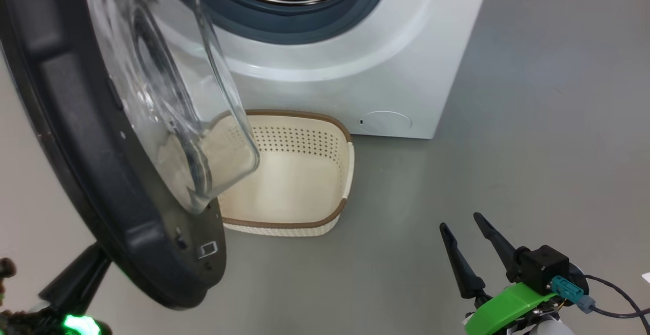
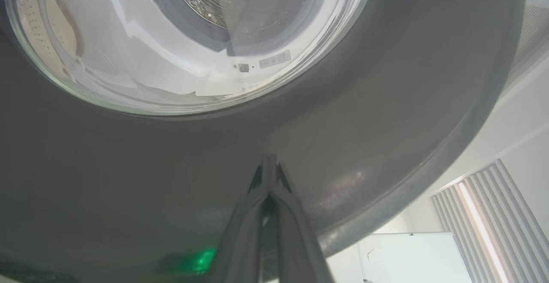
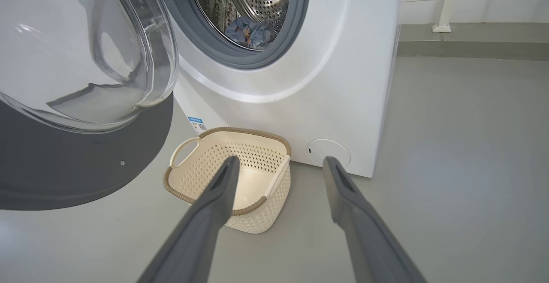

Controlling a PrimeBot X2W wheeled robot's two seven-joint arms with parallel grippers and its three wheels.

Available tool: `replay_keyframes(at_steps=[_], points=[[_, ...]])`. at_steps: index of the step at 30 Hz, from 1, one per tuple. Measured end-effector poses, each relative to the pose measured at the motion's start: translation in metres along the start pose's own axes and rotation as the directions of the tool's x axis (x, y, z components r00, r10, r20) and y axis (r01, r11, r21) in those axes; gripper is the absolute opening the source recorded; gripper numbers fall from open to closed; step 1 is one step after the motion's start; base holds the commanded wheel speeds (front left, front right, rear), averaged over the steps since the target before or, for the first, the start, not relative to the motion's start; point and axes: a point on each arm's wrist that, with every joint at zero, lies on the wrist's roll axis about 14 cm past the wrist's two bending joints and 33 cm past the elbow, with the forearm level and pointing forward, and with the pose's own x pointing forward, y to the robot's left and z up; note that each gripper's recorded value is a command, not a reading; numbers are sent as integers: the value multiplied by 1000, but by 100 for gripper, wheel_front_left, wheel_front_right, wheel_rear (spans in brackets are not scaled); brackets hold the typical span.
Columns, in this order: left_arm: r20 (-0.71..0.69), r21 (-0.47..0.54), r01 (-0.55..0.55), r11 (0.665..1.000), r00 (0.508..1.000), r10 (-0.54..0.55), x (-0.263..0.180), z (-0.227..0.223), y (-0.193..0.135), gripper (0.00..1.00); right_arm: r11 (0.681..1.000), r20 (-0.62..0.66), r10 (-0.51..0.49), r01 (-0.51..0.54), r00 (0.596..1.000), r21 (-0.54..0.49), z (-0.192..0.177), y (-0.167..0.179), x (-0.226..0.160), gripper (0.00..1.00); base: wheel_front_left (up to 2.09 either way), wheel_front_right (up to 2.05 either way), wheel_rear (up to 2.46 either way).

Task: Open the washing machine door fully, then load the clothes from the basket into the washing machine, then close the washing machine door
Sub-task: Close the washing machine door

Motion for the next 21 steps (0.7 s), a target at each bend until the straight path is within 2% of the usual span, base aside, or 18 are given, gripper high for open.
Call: replay_keyframes(at_steps=[11, 21], points=[[-102, -63, 86, 994, 991, -92, 59, -44, 4, 0, 995, 5, -103, 103, 995, 15, 1, -27, -20, 100, 0, 0, 0], [-114, -105, 113, 988, 986, -125, 113, -62, 8, 0, 976, 29, -216, 215, 976, 24, 10, -57, -43, 100, 0, 0, 0]])
